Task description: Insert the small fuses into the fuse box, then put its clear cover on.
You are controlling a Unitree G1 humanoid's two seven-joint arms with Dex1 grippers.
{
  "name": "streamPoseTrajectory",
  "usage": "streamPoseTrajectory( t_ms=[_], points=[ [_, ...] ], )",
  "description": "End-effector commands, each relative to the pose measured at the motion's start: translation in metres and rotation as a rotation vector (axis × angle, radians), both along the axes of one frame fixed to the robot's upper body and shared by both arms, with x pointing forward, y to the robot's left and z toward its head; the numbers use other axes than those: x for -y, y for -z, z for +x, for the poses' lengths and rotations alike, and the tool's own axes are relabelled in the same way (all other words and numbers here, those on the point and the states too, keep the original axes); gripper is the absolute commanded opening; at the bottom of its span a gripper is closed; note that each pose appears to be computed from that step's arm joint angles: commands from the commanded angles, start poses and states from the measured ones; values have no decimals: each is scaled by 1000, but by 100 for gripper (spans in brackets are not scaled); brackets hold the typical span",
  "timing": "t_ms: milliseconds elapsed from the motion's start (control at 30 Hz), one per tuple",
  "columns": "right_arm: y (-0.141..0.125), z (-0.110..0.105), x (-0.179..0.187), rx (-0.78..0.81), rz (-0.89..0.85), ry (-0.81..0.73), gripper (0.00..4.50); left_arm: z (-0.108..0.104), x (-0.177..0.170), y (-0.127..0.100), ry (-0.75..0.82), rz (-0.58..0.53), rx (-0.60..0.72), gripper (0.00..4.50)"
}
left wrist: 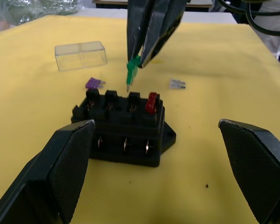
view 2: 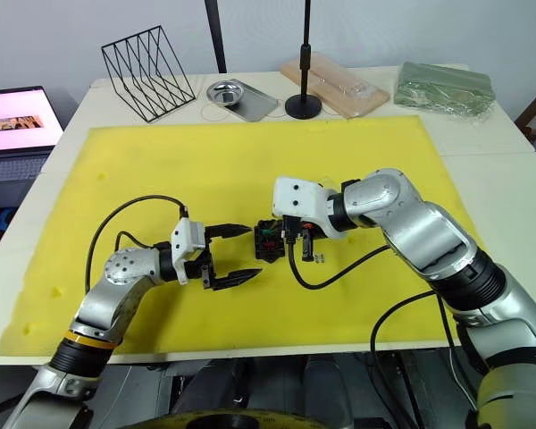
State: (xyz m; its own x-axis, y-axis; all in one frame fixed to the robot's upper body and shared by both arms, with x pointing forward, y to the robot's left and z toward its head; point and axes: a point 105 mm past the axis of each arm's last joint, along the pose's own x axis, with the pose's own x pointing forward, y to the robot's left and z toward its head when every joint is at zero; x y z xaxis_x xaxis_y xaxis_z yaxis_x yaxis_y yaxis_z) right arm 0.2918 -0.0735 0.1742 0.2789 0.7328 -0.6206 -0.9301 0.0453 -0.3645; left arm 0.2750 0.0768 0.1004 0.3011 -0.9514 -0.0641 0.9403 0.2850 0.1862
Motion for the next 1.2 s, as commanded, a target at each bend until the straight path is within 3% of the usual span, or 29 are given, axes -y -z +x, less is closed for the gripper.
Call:
streamPoseTrajectory(
  t_ms=[33, 367, 633, 1200],
  points=[
    [-6, 0, -2, 35, -1, -28, 0, -1, 2, 2, -6, -11, 26, 449],
    [-3, 3, 0, 39, -25, -45, 0, 2, 0, 5, -16, -19, 58, 449],
    [-4, 5, -2, 36, -21, -50, 0, 13, -4, -14, -11, -63, 90, 449],
    [3, 10, -2, 31, -37, -47, 0, 5, 15, -36, 35, -75, 109, 449]
  ],
)
